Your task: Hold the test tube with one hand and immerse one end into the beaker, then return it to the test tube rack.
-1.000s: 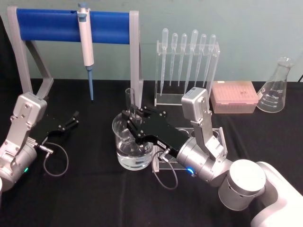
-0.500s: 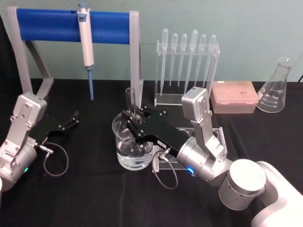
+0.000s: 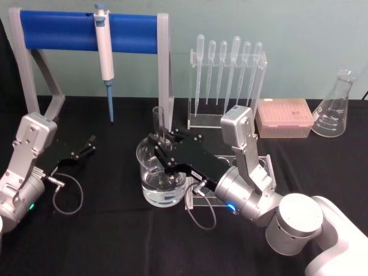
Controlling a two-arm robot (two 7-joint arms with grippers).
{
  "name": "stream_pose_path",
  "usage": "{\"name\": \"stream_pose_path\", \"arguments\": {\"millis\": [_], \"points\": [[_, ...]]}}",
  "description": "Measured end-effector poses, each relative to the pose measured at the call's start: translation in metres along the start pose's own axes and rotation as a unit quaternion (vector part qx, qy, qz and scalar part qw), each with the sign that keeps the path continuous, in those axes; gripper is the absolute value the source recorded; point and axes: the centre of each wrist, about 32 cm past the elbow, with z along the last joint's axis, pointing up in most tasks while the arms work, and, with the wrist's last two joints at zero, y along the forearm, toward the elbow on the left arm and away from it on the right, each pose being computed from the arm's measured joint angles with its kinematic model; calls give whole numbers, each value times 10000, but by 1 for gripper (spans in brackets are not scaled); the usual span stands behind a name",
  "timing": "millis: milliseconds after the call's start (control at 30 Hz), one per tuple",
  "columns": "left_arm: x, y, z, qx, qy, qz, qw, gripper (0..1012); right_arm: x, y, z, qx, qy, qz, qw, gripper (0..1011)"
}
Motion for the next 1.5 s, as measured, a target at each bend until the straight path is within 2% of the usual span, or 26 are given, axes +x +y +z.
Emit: {"name": "stream_pose_path", "arguments": {"millis": [1500], "points": [[0,0,0,0,0,0,10000,1000,0,0,0,1,1,0,10000,233]]}}
